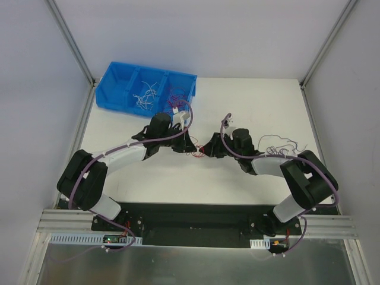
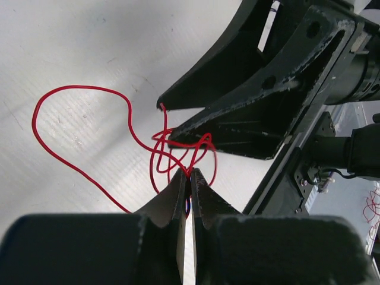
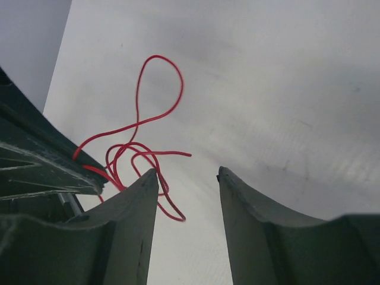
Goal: Untangle the cables
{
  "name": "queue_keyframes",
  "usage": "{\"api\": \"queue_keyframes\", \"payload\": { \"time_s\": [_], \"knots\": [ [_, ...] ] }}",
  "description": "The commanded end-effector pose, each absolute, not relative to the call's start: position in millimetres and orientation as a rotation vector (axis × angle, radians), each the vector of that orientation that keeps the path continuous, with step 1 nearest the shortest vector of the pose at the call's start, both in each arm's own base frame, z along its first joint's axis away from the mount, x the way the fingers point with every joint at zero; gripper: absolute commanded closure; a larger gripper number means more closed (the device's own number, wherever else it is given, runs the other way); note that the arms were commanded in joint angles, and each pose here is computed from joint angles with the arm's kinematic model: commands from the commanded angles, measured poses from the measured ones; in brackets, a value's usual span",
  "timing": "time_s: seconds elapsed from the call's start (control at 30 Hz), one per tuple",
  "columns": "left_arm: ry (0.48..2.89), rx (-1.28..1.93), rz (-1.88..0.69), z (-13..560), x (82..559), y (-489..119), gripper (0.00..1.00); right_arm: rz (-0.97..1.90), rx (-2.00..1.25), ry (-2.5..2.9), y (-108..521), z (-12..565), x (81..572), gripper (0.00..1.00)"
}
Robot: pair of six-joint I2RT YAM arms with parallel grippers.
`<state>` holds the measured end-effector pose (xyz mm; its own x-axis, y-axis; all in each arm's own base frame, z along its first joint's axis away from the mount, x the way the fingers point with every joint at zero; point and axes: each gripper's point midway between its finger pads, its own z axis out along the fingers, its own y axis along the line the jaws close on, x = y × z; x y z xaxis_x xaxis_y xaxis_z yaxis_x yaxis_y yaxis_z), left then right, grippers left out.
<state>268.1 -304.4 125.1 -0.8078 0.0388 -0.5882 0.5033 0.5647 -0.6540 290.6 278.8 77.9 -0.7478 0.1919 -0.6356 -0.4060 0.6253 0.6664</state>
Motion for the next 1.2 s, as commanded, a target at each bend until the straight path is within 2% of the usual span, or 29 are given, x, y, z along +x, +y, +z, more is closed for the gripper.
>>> {"api": "queue_keyframes", "payload": {
  "time_s": [0.0,0.07,0.13,0.23,0.27,0.37,0.5,0.63,0.77,1.0,1.17],
  "knots": [
    [2.201,0.478,-1.245,147,260,-309,1.00,1.150,-0.296,2.044,301,106,292,0.58],
    [2.193,0.472,-1.242,150,258,-307,1.00,1.058,-0.231,2.078,290,96,298,0.76],
    [2.170,0.474,-1.225,156,256,-304,1.00,0.988,-0.189,2.093,282,92,303,0.89],
    [2.092,0.523,-1.151,170,249,-304,1.00,0.795,-0.125,2.145,267,81,311,0.96],
    [2.063,0.538,-1.117,175,246,-302,1.00,0.729,-0.119,2.155,264,81,312,0.95],
    [1.969,0.526,-1.030,197,242,-292,1.00,0.480,-0.016,2.191,242,74,318,0.80],
    [1.811,0.567,-1.025,240,226,-286,1.00,0.355,0.083,2.224,227,68,324,0.59],
    [1.756,0.580,-1.055,262,213,-282,1.00,0.312,0.110,2.277,226,57,328,0.45],
    [1.746,0.573,-1.077,271,206,-279,1.00,0.324,0.132,2.291,225,55,329,0.44],
    [1.712,0.513,-0.939,302,218,-258,1.00,0.407,0.296,2.300,205,48,333,0.43],
    [1.826,0.402,-0.757,311,251,-238,1.00,0.610,0.160,2.205,224,66,326,0.36]
  ]
}}
